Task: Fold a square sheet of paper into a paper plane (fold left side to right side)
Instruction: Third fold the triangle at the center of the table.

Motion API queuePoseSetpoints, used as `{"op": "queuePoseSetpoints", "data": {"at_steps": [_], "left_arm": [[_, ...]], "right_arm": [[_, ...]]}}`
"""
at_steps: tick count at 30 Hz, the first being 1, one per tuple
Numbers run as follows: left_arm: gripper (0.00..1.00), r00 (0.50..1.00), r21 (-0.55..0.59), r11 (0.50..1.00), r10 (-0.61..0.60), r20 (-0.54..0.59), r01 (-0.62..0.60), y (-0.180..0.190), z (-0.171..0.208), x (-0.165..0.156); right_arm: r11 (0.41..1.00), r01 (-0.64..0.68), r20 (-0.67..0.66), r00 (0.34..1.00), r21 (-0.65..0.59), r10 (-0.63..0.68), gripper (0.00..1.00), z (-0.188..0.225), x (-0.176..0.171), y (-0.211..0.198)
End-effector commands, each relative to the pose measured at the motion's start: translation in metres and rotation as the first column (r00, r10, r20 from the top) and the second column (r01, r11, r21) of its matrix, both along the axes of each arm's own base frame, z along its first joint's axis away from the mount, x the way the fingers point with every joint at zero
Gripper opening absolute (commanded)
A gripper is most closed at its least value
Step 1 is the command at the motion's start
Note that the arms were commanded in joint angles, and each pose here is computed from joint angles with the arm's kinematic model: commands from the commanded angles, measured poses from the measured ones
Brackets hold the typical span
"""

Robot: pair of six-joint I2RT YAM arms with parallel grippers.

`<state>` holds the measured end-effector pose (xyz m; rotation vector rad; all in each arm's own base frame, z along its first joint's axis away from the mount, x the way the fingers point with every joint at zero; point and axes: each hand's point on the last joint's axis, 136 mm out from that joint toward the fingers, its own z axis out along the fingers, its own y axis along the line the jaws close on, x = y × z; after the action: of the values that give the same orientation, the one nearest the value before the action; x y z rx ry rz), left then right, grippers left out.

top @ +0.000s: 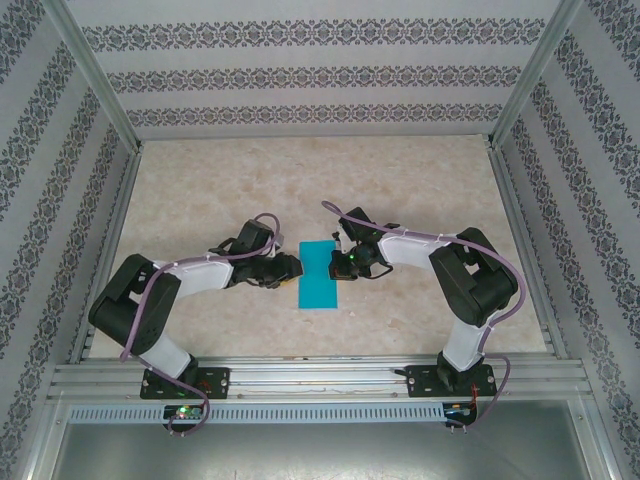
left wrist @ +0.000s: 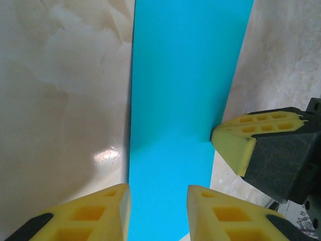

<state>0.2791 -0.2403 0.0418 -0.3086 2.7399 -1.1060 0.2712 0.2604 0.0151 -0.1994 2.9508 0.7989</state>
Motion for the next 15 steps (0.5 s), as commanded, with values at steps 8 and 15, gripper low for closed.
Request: {"op": "queuePoseSetpoints", "data": {"at_steps": [8, 15], "left_arm": [[0.34, 0.999, 0.064, 0.997, -0.033, -0.032, 0.035, -0.005, -0.013, -0.005], [0.31, 0.997, 0.083, 0.995, -0.048, -0.059, 0.053, -0.007, -0.021, -0.008]], "right_arm": [[0.998, -0.008, -0.018, 1.0, -0.058, 0.007, 0.0, -0.013, -0.01, -0.009], [0.998, -0.007, -0.017, 1.0, -0.06, 0.006, 0.0, -0.014, -0.01, -0.009]]}}
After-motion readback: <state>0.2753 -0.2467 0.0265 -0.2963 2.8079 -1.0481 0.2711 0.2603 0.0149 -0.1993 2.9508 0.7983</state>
